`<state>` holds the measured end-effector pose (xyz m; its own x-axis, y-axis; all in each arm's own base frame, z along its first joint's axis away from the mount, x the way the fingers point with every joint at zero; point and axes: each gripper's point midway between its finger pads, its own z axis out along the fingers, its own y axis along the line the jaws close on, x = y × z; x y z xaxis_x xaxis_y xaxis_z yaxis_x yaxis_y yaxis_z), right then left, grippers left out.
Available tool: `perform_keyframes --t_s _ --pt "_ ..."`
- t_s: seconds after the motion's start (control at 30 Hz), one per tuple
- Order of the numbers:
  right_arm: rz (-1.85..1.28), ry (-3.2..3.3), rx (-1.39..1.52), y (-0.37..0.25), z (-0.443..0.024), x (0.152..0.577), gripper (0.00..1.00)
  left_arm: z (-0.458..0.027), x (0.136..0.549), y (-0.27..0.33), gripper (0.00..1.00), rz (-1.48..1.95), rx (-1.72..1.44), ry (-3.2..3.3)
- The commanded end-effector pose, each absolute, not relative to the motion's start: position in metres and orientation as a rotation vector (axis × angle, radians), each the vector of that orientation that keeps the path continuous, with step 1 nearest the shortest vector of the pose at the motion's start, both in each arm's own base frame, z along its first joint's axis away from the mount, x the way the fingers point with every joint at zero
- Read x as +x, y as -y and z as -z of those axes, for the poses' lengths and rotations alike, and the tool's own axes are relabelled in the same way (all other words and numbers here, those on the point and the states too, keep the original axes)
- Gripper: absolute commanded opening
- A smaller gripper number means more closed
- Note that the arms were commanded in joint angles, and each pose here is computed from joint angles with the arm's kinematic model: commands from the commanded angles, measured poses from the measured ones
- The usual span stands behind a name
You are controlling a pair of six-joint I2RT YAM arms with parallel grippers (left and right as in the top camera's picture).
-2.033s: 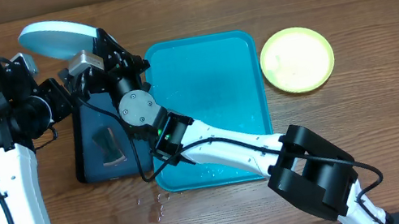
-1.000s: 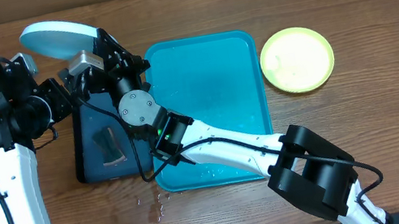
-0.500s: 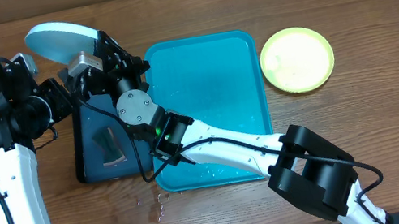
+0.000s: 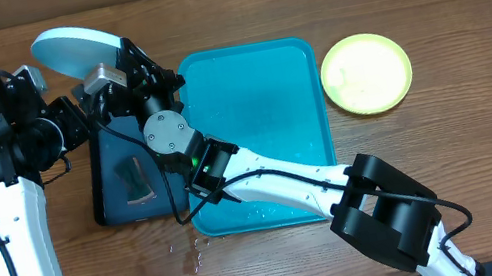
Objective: Clean dirty plates on tray and stack at the side
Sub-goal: 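Hold the white plate tilted over the black tray to drain it, then carry the white plate with the right gripper over the yellow plates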
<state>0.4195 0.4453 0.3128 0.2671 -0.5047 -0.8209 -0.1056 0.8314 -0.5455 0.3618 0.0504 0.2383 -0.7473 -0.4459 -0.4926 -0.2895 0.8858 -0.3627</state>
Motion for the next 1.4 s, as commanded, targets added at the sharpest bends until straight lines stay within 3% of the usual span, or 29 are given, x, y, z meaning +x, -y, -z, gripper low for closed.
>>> perform_keyframes --t_s 0.0,0.47,0.7,0.93,1.37 --pt "0.251 -1.259 -0.491 -0.437 -0.352 0.411 0.04 -0.240 0.364 -0.049 1.00 0.375 -0.537 -2.457" --pt "0.251 -1.277 -0.499 -0.437 -0.347 0.413 0.04 -0.240 0.364 -0.049 1.00 0.375 -0.536 -2.457" --pt "0.122 -1.515 -0.473 -0.435 -0.287 0.426 0.04 -0.240 0.364 -0.049 1.00 0.375 -0.536 -2.457" --pt "-0.031 -1.815 -0.224 -0.403 -0.221 0.441 0.04 -0.240 0.364 -0.049 1.00 0.375 -0.536 -2.457" --pt "-0.109 -1.874 -0.060 -0.339 -0.243 0.483 0.04 -0.240 0.364 -0.049 1.00 0.375 -0.536 -2.457"
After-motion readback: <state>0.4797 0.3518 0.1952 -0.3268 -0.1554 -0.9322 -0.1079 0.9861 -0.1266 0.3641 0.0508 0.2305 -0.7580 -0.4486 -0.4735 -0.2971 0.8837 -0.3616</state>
